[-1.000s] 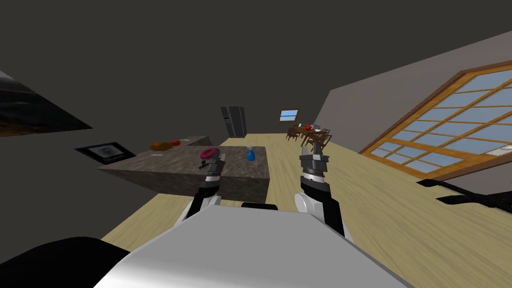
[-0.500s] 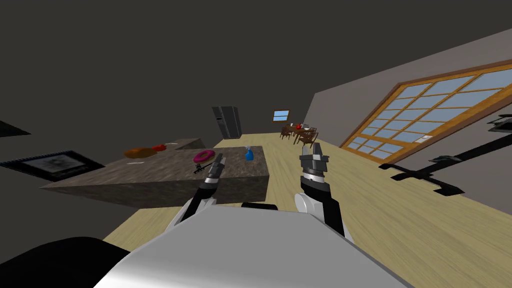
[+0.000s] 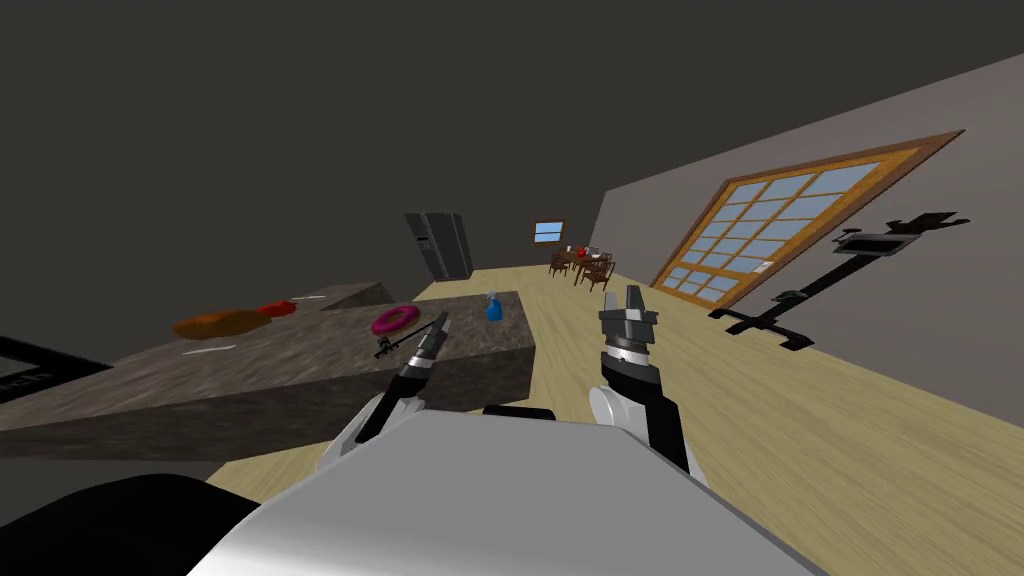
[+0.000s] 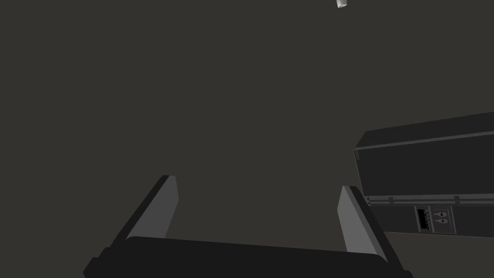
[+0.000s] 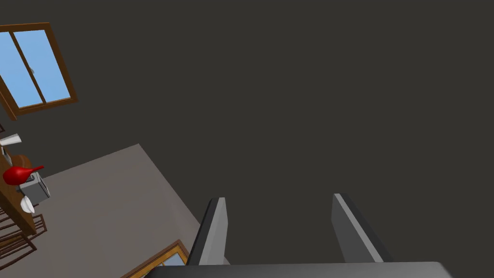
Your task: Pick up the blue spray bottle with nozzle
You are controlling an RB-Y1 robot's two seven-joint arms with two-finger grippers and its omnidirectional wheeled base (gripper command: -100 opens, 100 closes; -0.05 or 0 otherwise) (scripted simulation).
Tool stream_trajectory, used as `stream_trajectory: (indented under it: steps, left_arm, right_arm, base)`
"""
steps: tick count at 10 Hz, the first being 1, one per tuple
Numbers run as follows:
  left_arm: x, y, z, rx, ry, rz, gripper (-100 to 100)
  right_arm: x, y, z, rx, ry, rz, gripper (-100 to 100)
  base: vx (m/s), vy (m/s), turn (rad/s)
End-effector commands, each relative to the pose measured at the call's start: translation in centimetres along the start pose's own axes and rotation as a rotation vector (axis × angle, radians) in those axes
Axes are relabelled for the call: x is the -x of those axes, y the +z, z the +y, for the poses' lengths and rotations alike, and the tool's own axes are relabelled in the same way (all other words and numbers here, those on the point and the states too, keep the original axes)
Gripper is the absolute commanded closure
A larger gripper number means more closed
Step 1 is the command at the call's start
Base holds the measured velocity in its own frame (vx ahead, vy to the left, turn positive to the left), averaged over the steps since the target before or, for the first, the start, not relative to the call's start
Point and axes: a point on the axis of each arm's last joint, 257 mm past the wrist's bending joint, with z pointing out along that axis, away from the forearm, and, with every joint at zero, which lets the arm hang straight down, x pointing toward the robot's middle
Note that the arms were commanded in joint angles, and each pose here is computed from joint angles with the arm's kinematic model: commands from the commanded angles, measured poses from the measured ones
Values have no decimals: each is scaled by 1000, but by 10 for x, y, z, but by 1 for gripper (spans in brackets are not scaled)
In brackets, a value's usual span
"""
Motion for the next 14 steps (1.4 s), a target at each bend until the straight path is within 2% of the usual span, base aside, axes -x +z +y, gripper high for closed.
stream_trajectory:
  steps: [1, 2, 4, 5, 6, 7, 10, 11, 12, 13, 14]
  left_arm:
    - [3, -5, 20, 38, 32, 37, -100]
    - [3, -5, 20, 37, 41, 48, -100]
    - [8, -12, 47, 87, 92, 101, -100]
    - [8, -12, 47, 86, 105, 116, -100]
    - [12, -15, 60, 110, 134, 144, -100]
    - [12, -15, 60, 109, 140, 151, -100]
    - [22, -21, 85, 154, 213, 218, -100]
    - [23, -21, 85, 154, 217, 222, -100]
    - [28, -24, 97, 175, 252, 252, -100]
    - [29, -24, 97, 175, 258, 257, -100]
    - [35, -26, 108, 195, 296, 289, -100]
  right_arm:
    - [0, 0, 0, 0, 0, 0, 0]
    - [0, 0, 0, 0, 0, 0, 0]
    - [0, 0, 0, 0, 0, 0, 0]
    - [0, 0, 0, 0, 0, 0, 0]
    - [0, 0, 0, 0, 0, 0, 0]
    - [0, 0, 0, 0, 0, 0, 0]
    - [0, 0, 0, 0, 0, 0, 0]
    - [0, 0, 0, 0, 0, 0, 0]
    - [0, 0, 0, 0, 0, 0, 0]
    - [0, 0, 0, 0, 0, 0, 0]
    - [0, 0, 0, 0, 0, 0, 0]
  base:
    - [-52, 100, -371]
    - [-43, 79, -139]
    - [-49, 79, -353]
    - [-51, 74, -161]
    - [-47, 97, -231]
    - [-34, 79, -148]
    - [-41, 63, -242]
    - [-43, 53, -170]
    - [-41, 60, -301]
    - [-42, 61, -176]
    - [-43, 59, -321]
